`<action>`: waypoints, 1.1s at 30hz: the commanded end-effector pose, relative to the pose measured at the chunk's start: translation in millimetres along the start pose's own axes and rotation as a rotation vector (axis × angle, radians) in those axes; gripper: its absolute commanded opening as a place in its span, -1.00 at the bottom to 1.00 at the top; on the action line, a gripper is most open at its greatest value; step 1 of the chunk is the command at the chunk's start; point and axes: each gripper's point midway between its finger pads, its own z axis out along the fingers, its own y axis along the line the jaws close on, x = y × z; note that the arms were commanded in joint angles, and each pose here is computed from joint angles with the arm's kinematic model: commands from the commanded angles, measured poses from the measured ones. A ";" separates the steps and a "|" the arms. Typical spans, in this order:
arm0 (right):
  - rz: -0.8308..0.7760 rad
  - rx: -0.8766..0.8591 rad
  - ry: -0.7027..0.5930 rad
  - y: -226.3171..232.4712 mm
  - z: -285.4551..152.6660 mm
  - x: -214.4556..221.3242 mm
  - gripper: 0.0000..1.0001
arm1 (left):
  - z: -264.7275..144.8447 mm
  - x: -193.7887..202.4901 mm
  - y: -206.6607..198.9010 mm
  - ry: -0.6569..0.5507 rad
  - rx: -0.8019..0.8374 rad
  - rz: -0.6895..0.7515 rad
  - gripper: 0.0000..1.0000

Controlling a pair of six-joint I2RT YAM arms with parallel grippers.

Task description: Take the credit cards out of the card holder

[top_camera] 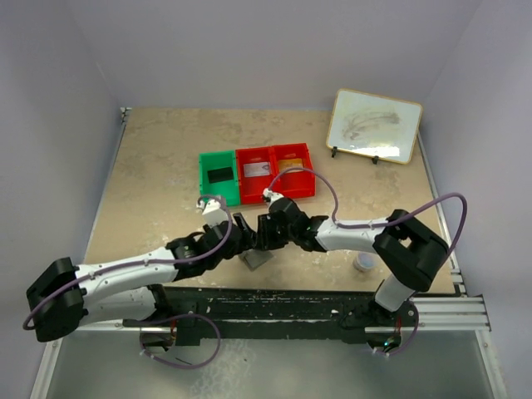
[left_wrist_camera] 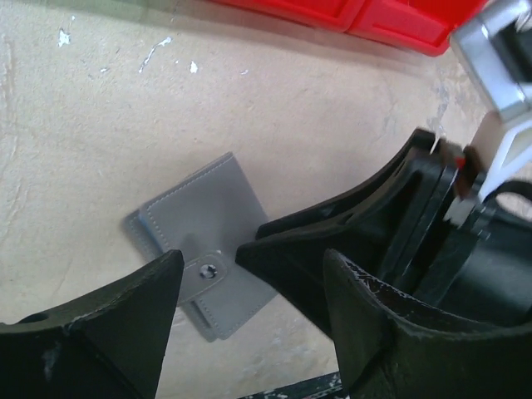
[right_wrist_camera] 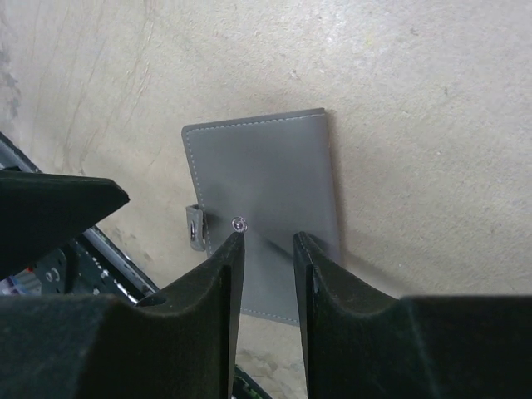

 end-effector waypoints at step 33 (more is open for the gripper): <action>0.179 0.051 -0.252 -17.9 -59.6 -14.5 -0.33 | 26.3 41.7 14.1 0.196 -0.364 0.045 0.19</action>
